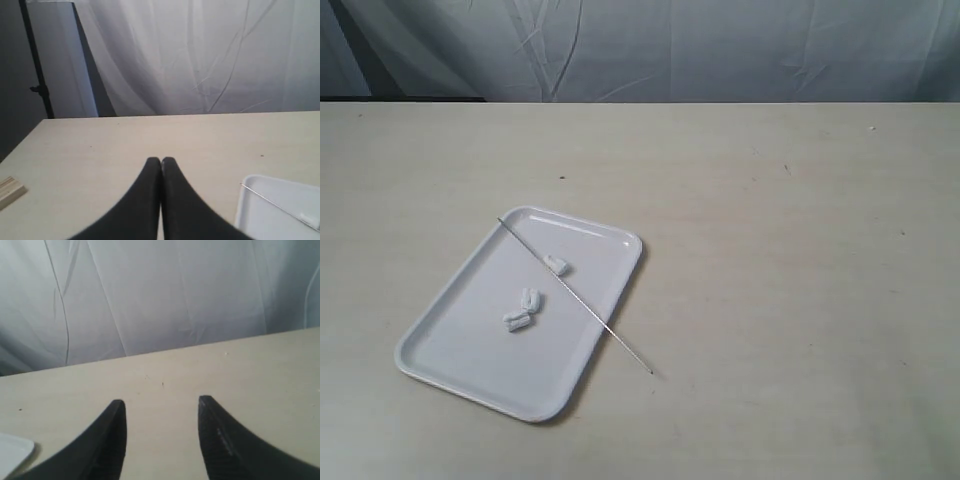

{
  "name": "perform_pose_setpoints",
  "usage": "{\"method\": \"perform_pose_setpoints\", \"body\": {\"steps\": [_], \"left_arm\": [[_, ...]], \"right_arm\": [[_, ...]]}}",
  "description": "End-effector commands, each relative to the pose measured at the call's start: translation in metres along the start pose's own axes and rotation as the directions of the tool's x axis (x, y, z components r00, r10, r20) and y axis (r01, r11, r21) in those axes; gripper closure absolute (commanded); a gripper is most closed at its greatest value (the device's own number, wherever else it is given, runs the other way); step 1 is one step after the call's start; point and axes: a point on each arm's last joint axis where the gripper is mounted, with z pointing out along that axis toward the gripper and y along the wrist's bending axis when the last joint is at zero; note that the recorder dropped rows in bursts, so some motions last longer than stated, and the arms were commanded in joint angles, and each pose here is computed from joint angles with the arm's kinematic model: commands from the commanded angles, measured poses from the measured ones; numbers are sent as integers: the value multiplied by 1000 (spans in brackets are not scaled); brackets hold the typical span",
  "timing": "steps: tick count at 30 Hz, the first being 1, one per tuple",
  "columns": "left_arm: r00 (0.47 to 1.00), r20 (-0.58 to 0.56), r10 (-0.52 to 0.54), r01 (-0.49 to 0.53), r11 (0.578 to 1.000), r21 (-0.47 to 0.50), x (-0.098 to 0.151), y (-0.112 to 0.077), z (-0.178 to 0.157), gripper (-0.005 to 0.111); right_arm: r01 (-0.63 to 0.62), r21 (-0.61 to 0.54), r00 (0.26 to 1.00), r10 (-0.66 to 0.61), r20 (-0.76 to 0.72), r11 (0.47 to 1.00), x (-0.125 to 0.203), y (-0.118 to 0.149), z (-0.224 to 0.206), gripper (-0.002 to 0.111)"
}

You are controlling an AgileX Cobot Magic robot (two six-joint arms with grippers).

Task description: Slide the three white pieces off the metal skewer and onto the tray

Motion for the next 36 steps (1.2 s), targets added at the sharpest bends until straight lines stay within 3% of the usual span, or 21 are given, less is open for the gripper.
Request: {"method": "perform_pose_setpoints", "body": {"steps": [1,17,25,36], "left_arm": [[1000,4,27,-27,999,-42,19,4,10,107],[993,-99,67,-65,998,18,42,0,10,107],[996,-73,53,-48,997,61,46,-2,6,107],[997,-79,-16,19,999,35,46,4,6,107]], "right_arm": [[-33,39,994,37,-103,999,14,-4,0,65],[184,-26,976,-186,-116,983,18,-1,-5,65],[205,-25,969,-207,-132,978,19,-1,-5,65],[214,-28,960,-216,-181,976,24,-2,-6,65]]}}
